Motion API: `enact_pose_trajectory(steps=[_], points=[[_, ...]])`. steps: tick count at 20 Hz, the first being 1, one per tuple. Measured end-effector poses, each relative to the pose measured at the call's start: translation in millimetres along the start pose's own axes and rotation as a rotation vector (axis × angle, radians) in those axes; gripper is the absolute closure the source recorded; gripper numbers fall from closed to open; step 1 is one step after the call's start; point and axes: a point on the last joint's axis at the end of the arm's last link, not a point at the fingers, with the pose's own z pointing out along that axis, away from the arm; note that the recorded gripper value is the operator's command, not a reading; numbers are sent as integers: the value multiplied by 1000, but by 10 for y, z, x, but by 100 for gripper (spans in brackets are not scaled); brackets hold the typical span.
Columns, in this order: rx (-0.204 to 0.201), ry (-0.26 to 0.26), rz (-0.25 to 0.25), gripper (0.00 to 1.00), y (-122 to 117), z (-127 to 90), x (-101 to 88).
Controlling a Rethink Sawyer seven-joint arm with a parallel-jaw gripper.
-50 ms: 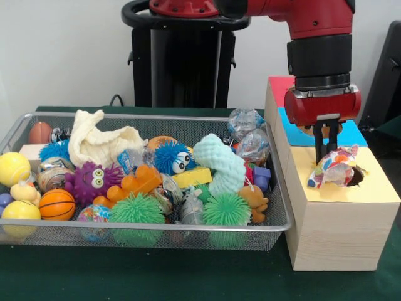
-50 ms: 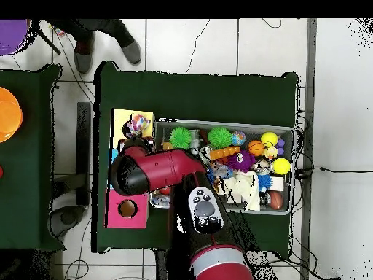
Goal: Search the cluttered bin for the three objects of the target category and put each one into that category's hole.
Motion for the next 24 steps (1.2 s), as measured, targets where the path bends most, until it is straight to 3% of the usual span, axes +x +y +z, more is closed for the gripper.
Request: enact_pose_trajectory(steps=[1,2,24], points=[[-2,0,2,100,-2,0,-3],[-6,-1,5,0,-5,2,-12],[3,2,1,0,-52,-51,10]])
